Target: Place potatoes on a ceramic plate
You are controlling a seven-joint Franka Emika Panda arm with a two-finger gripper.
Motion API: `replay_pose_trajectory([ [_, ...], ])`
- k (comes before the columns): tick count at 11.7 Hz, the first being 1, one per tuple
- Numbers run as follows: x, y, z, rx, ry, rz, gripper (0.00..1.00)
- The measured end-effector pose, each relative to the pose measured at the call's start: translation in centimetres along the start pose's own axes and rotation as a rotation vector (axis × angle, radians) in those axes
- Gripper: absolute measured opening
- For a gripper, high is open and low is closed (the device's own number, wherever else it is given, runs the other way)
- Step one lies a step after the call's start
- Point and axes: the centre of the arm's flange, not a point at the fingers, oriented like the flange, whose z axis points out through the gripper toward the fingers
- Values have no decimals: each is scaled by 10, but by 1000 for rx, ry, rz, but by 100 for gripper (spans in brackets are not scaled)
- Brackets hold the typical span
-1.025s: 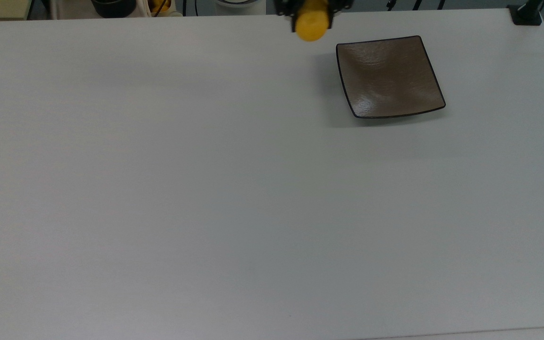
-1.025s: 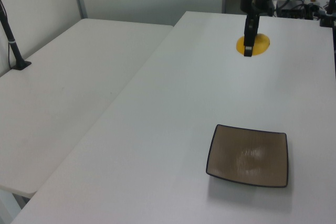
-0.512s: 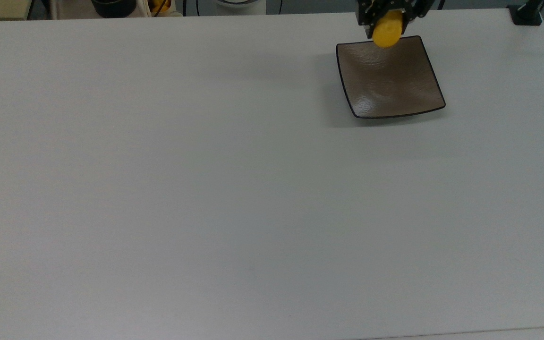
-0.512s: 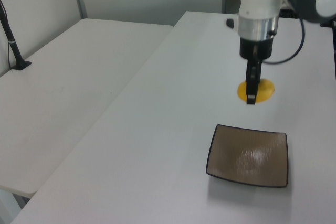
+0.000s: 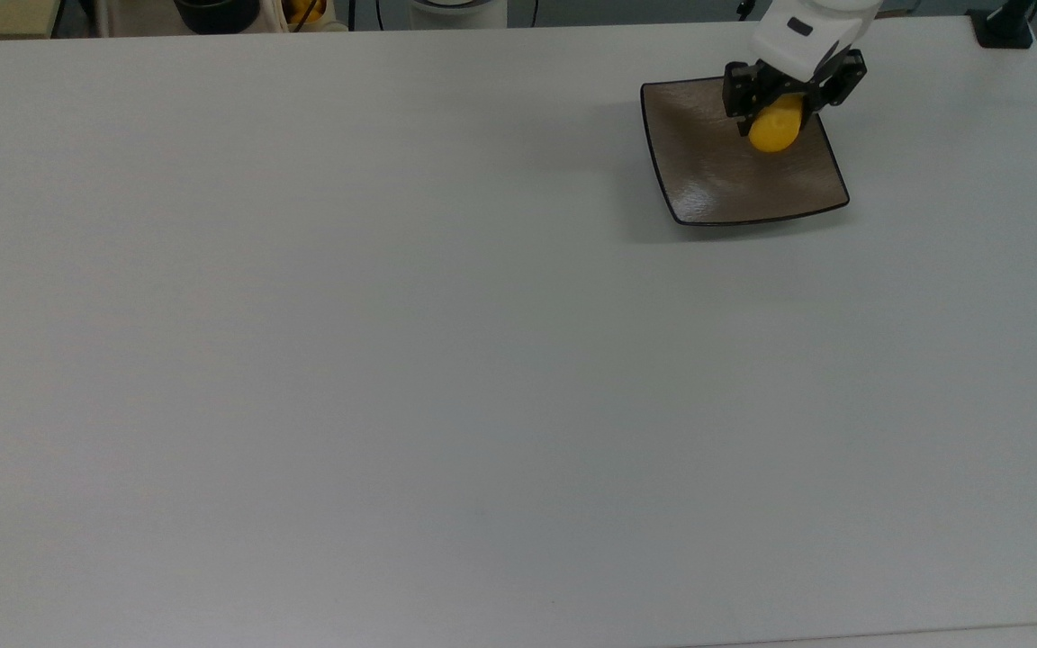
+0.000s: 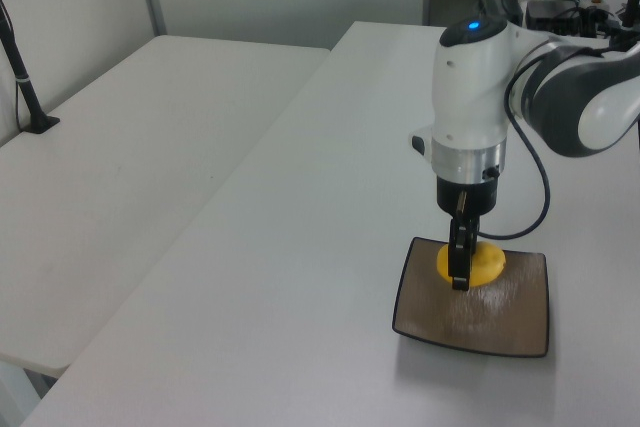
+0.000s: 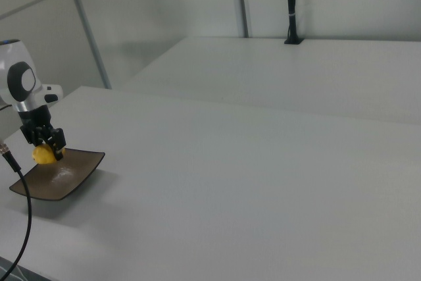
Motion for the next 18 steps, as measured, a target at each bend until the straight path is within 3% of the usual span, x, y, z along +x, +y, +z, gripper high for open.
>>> replay_pose_trajectory([
  [6,-13,3,59,-2,38,-25,63],
  [8,-13,3,61,-3,39,-26,69],
  [9,-13,4,61,-3,40,-25,75],
  [11,-7,10,48,6,60,-13,100],
  [13,6,33,-2,26,109,32,100],
  [15,13,79,-87,35,154,110,100],
  [18,1,156,-184,27,179,234,100],
])
